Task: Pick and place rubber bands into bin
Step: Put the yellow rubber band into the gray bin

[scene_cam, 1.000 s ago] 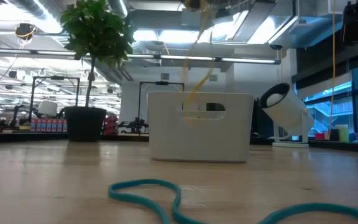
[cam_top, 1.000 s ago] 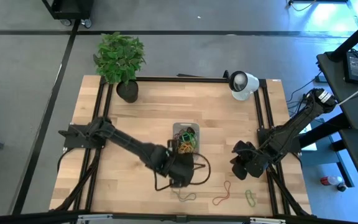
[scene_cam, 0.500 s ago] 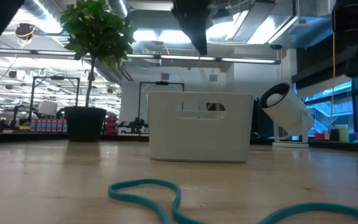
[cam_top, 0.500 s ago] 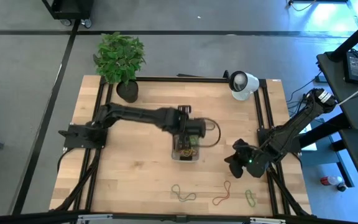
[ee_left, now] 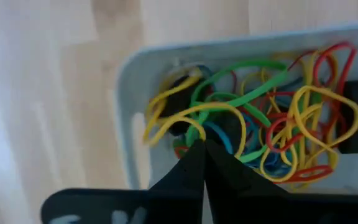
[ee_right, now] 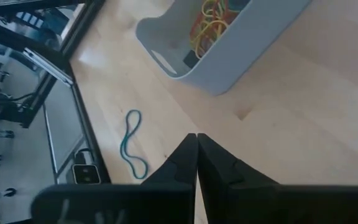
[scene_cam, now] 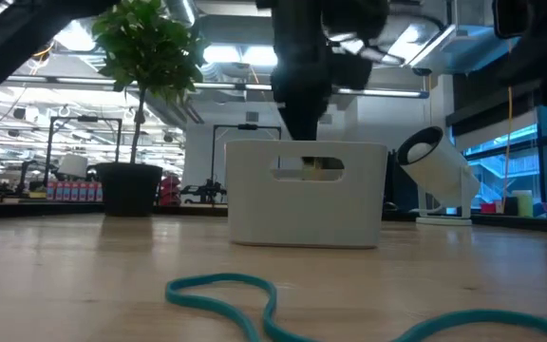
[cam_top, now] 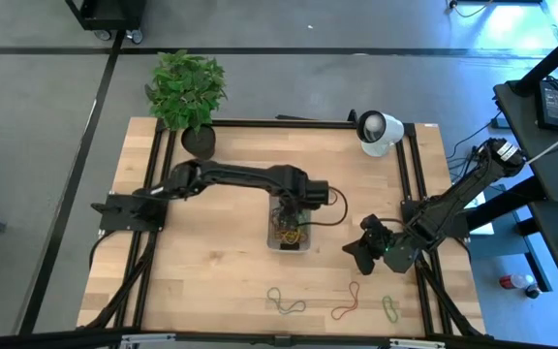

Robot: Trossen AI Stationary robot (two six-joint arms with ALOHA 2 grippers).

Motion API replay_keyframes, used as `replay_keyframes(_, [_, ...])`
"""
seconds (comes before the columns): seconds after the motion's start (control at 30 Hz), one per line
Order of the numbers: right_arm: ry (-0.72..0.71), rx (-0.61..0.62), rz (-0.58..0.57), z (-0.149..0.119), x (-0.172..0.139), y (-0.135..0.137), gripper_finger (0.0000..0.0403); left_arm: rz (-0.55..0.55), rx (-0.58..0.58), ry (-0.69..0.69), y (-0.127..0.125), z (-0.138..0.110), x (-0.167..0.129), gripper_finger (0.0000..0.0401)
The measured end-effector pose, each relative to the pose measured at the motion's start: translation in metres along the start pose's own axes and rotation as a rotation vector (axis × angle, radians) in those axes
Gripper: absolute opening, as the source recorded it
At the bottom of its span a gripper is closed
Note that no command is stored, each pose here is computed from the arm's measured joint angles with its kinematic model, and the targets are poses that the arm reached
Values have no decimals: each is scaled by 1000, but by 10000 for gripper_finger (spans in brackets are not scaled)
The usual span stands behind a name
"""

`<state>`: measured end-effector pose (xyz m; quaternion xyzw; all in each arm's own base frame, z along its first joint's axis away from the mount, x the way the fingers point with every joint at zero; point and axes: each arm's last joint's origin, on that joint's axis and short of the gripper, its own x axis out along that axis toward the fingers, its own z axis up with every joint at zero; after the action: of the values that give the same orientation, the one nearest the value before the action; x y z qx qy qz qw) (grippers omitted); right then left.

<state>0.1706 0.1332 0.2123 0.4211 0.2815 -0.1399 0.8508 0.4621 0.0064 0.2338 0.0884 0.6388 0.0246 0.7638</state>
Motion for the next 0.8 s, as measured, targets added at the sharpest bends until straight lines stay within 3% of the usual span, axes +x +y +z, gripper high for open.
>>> replay_keyframes(0.3, [0, 58, 13, 0, 0, 1, 16, -130, 42, 69, -10, 5, 45, 13])
replay_keyframes(0.57, [5, 45, 2, -1, 0, 0, 16, -131, -14, 59, -10, 6, 43, 100])
replay_keyframes(0.8, [98, 33, -4, -4, -1, -1, 16, -165, -161, 17, -6, 1, 9, 162])
